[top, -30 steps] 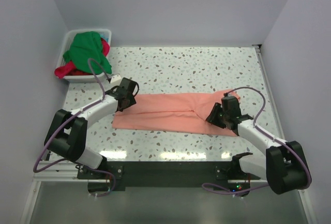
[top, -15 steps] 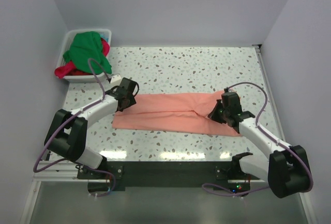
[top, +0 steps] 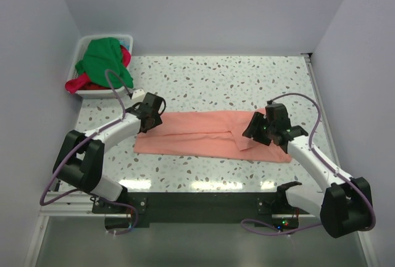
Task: Fold and stack the t-shirts
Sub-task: Fold the tshirt
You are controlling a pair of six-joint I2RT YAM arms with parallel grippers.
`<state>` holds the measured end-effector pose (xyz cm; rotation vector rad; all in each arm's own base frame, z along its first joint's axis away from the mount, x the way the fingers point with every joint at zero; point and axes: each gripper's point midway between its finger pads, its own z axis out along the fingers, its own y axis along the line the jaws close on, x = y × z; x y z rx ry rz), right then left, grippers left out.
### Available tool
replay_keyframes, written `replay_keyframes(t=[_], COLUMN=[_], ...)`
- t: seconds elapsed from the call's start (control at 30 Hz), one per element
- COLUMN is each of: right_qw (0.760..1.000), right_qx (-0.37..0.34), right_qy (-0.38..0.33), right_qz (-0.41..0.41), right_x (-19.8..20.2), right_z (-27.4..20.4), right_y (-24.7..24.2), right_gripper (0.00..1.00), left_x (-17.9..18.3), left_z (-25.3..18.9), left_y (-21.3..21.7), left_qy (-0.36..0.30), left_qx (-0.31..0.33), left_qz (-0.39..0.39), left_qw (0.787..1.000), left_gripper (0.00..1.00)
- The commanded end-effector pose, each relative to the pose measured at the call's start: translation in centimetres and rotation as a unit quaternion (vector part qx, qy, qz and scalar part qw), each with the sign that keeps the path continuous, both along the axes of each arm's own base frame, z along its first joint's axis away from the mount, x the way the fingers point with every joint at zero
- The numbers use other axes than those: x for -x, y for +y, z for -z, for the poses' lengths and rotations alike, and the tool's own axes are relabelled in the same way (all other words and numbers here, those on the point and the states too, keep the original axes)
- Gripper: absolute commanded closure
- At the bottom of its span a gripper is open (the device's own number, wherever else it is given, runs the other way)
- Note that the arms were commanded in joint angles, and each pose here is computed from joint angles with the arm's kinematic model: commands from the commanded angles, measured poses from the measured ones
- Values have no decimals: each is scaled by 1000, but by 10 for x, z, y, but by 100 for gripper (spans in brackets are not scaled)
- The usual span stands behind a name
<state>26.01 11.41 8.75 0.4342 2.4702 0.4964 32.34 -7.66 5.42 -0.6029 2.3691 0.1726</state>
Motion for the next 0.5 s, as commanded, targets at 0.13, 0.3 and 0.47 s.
replay_keyframes(t=[0.13, 0.3, 0.47], right_qw=[998, 983, 972], right_qx=[36, 129, 170], right_qy=[25, 34, 68], right_qz=[47, 129, 146], right_x=[18, 19, 21], right_z=[-12, -2, 17], right_y=[-21, -64, -76], right_gripper=[45, 59, 98], left_x=[-12, -12, -10], left_z=[-12, -10, -10], left_y=[-3, -6, -7], left_qy=[-26, -26, -26], left_qx=[-5, -1, -1], left_qz=[9, 19, 22], left_qw=[1000, 999, 999], left_gripper=[35, 36, 36])
